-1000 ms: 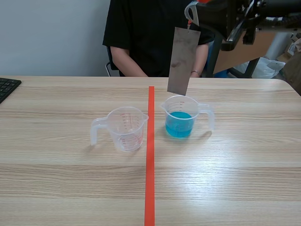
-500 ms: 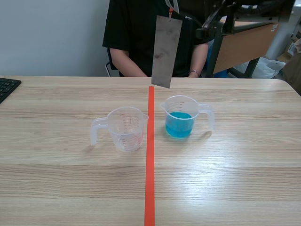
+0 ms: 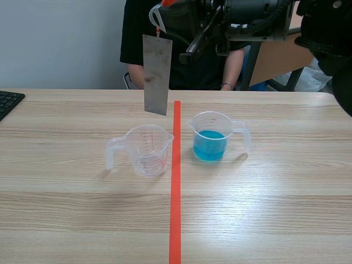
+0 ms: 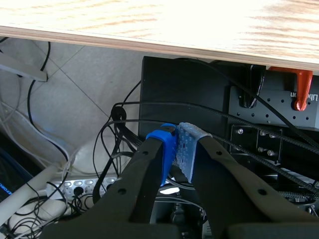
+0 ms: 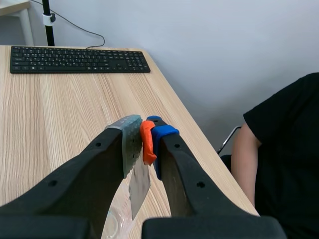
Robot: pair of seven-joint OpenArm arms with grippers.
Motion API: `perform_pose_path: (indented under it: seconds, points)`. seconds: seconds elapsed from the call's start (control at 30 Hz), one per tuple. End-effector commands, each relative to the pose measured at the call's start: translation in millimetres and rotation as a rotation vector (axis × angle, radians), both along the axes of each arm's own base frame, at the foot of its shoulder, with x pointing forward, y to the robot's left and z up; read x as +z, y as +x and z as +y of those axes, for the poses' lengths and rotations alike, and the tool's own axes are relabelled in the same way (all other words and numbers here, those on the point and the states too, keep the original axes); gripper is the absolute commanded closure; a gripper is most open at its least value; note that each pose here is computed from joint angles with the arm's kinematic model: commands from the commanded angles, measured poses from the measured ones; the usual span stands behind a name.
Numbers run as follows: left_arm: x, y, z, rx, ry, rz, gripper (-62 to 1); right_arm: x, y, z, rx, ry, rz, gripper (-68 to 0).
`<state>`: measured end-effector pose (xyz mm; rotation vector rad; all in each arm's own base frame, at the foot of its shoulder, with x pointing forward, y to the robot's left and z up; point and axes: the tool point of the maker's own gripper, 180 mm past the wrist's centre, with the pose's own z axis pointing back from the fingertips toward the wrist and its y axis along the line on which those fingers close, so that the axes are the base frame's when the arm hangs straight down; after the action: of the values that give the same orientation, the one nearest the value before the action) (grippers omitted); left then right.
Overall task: Do the redox reaction experiment.
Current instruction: 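Put the plate into the left beaker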
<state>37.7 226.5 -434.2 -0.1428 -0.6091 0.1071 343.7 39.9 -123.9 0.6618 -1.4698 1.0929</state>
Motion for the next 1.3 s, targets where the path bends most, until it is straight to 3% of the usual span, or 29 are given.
perform_pose_path:
  seconds: [0.0, 0.53, 1.07, 1.27]
  points:
    - [3, 0, -1, 0.000, -0.008, -0.010, -2.7, 16, -2.1, 6, 0.023, 0.016, -0.047, -1.5]
    - [3, 0, -1, 0.001, -0.008, -0.011, -2.7, 0, -16.8, 34, 0.086, -0.033, -0.042, -1.5]
    - [3, 0, 0, 0.004, -0.001, -0.010, -2.9, -15, -17.2, 40, 0.095, -0.024, 0.005, -1.5]
    - [2, 0, 3, 0.012, 0.012, -0.008, -15.4, -25, -14.4, 40, 0.094, -0.025, 0.035, -1.5]
